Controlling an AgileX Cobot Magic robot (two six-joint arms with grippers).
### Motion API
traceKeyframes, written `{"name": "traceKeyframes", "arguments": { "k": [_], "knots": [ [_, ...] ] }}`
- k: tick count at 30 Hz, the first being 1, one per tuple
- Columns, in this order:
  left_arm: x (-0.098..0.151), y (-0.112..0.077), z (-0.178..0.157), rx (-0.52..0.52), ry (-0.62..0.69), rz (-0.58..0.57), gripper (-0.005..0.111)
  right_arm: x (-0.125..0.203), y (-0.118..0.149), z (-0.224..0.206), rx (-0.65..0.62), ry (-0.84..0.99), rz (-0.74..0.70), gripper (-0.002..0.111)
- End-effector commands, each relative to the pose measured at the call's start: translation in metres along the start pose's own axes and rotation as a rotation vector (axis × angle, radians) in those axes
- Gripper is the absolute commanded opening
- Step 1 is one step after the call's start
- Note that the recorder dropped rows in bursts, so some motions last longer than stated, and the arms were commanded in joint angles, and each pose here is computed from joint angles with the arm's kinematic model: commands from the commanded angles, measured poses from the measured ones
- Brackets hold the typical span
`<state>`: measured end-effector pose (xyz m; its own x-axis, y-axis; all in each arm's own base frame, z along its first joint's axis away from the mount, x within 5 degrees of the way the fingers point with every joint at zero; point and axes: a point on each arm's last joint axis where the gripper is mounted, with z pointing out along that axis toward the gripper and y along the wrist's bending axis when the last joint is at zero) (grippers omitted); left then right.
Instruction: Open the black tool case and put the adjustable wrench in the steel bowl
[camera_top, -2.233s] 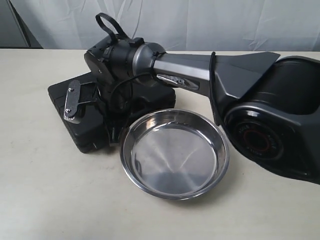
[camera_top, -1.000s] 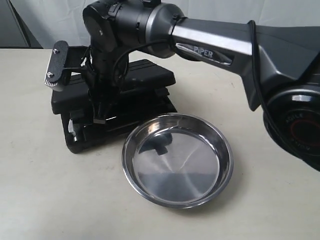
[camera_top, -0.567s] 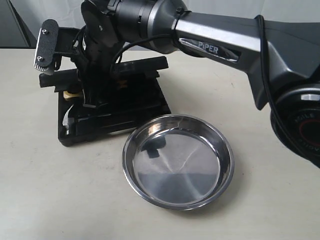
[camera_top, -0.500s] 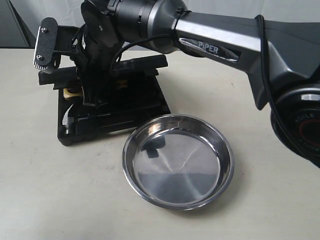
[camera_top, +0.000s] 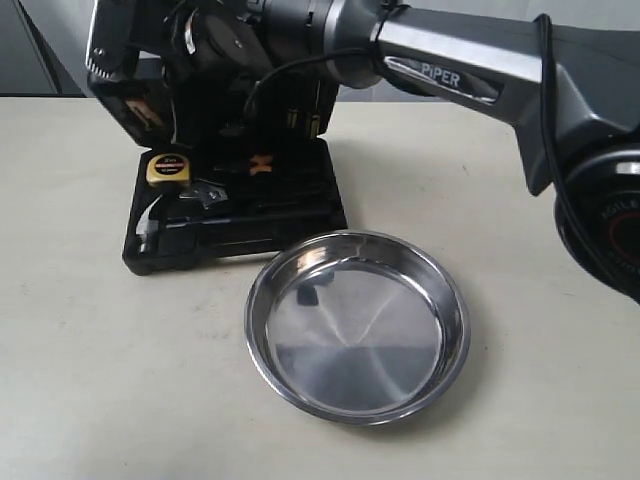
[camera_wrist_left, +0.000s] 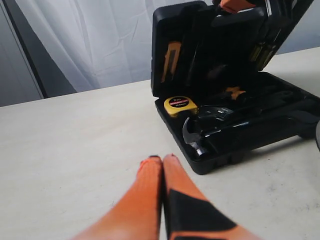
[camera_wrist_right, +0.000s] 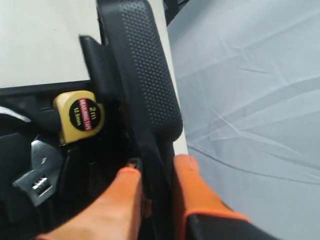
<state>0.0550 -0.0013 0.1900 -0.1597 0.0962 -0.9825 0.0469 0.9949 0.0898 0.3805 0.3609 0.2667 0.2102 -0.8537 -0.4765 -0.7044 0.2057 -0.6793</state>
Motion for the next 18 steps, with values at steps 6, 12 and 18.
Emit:
{"name": "traceKeyframes", "arguments": {
  "k": [6,12,18],
  "knots": [
    [-0.002,0.000,0.000,-0.002,-0.013,-0.005,0.000,0.021,-0.050,-0.007,0.170,-0.138,0.151,-0.001],
    [-0.002,0.000,0.000,-0.002,-0.013,-0.005,0.000,0.026,-0.058,-0.008,0.205,-0.164,0.164,-0.001],
    [-0.002,0.000,0.000,-0.002,-0.013,-0.005,0.000,0.035,-0.066,-0.008,0.220,-0.159,0.190,-0.001]
  ]
}}
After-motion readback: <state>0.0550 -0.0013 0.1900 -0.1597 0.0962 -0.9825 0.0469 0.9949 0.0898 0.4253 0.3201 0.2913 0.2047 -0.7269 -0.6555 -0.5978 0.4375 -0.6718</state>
